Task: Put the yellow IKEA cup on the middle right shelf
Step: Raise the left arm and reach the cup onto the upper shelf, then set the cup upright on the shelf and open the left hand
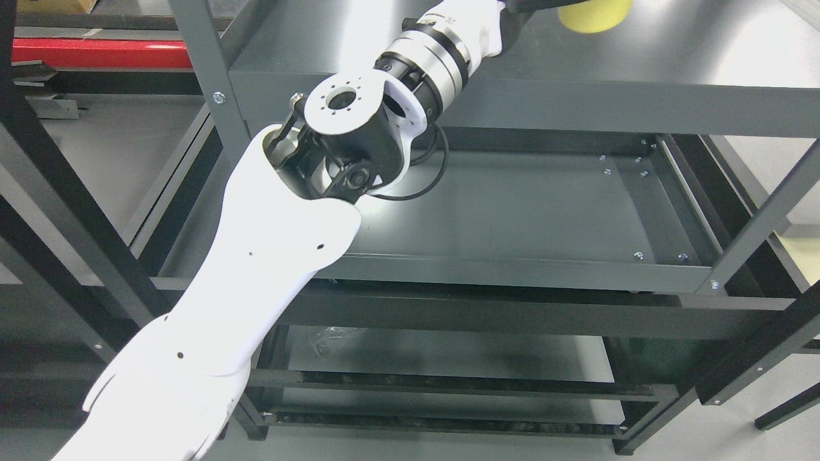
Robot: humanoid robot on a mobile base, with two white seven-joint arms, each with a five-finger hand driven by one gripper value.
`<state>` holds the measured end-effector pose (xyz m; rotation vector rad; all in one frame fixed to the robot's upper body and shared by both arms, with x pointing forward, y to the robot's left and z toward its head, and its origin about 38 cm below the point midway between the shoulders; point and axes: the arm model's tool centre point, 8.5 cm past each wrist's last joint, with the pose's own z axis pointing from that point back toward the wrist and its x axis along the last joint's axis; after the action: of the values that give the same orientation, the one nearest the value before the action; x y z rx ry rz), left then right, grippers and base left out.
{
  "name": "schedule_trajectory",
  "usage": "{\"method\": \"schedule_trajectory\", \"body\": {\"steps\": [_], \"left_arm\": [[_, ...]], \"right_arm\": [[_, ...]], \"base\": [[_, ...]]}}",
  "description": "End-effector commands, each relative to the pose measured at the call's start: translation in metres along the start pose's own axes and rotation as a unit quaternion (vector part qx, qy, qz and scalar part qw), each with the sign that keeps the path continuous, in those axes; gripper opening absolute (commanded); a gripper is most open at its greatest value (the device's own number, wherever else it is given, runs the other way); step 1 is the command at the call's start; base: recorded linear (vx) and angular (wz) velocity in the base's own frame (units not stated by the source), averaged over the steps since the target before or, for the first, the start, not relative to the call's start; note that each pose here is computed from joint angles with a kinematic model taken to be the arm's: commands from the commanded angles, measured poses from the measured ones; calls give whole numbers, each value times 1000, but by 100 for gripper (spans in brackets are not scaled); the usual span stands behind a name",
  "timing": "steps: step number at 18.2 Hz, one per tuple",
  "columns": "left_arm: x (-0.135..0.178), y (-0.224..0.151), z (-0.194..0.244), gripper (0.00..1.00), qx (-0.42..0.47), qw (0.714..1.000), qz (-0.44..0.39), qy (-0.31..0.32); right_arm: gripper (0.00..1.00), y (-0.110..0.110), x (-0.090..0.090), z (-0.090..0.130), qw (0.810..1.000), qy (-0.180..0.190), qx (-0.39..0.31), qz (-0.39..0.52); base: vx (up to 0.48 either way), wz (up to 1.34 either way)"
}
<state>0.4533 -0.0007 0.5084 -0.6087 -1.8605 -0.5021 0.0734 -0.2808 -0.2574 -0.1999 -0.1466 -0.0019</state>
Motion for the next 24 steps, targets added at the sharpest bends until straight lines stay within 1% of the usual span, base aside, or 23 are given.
{"method": "schedule_trajectory", "body": {"steps": [1, 2, 4, 6, 7, 9, 11, 14, 19, 24], "left_arm": [[-39, 49, -19, 13, 73, 992, -30, 98], [-41, 50, -18, 21, 74, 991, -32, 106], [-40, 50, -18, 35, 69, 991, -32, 113], [-40, 48, -17, 55, 49, 992, -27, 113], [-40, 47, -17, 63, 37, 993, -27, 112], [-38, 47, -17, 78, 33, 993, -46, 108], [-34, 50, -17, 89, 40, 992, -67, 101], [-24, 56, -14, 98, 53, 992, -76, 84], [26, 51, 1, 99, 46, 997, -65, 5], [72, 49, 21, 99, 40, 995, -58, -67]], "right_arm": [[99, -10, -9, -1, 1000, 7, -8, -2], [99, -10, -9, -1, 1000, 7, -8, -2], [99, -10, -9, -1, 1000, 7, -8, -2], [99, -10, -9, -1, 1000, 7, -8, -2], [99, -10, -9, -1, 1000, 7, -8, -2], [99, -10, -9, -1, 1000, 7, -8, -2], [99, -10, -9, -1, 1000, 7, -8, -2], [99, -10, -9, -1, 1000, 7, -8, -2], [99, -10, -9, -1, 1000, 7, -8, -2], [99, -10, -9, -1, 1000, 7, -8, -2]], "base": [[0, 0], [0, 0], [0, 0], [0, 0], [0, 0], [0, 0], [0, 0], [0, 0], [0, 0], [0, 0]]}}
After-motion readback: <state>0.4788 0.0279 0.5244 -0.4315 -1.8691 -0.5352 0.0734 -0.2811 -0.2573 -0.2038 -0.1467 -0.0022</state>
